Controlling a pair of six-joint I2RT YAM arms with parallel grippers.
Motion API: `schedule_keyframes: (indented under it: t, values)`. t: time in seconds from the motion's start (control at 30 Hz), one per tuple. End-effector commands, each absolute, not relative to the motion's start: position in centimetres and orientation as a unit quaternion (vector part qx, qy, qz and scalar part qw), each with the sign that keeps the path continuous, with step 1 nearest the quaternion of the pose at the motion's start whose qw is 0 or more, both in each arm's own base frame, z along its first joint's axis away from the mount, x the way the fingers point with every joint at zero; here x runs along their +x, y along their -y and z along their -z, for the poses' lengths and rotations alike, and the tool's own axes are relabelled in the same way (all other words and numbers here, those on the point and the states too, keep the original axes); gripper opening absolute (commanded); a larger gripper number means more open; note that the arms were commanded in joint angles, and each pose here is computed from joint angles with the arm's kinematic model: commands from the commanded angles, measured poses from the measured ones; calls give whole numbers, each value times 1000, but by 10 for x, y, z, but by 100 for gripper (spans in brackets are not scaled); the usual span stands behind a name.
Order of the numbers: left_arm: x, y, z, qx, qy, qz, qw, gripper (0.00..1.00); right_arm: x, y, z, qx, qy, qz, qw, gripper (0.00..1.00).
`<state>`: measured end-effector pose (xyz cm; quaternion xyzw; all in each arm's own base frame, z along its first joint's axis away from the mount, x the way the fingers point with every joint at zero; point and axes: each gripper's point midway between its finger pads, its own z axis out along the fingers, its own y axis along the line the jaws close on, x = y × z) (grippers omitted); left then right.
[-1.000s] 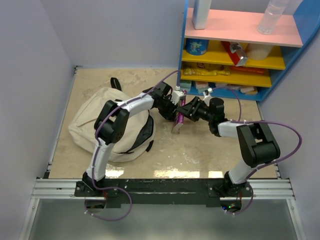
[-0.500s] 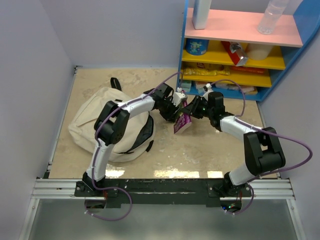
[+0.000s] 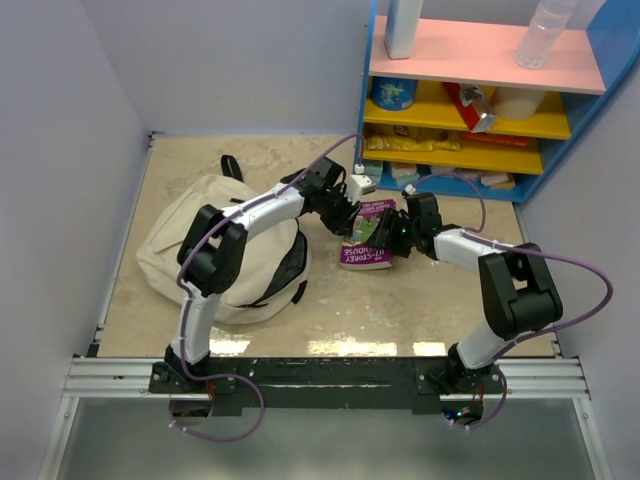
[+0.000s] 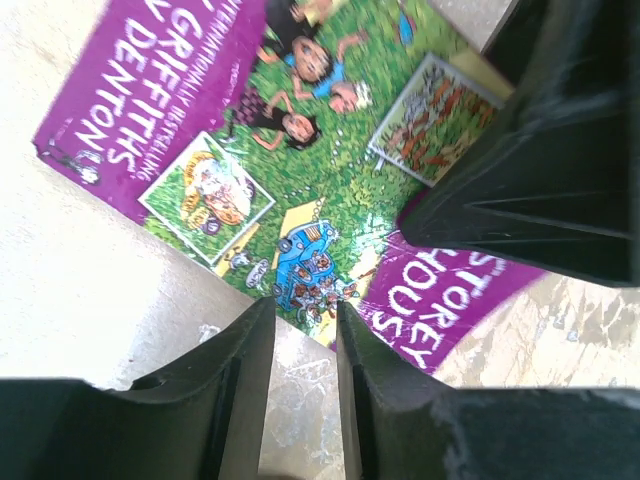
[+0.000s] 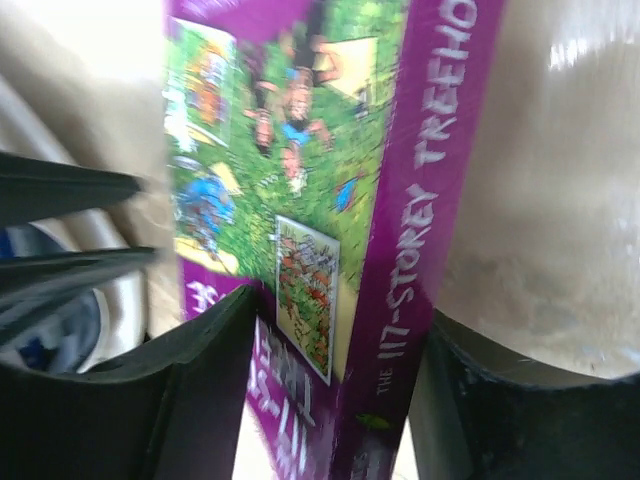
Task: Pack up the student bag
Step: Pick up the book from the center of the board.
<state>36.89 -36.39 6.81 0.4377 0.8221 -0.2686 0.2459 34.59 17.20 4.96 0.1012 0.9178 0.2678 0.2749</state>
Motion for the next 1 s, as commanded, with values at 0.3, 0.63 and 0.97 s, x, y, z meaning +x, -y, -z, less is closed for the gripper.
schedule_keyframes:
  t: [0.3, 0.63, 0.97]
  values:
    - [374, 334, -173, 463, -795, 238, 311, 31, 347, -174, -57, 110, -903, -287, 300, 0]
    - [318, 234, -233, 478, -808, 111, 326, 61, 356, -186, -90, 112, -876, -340, 323, 0]
    - [255, 214, -209, 485, -813, 141, 289, 76, 365, -191, -107, 103, -869, -352, 333, 0]
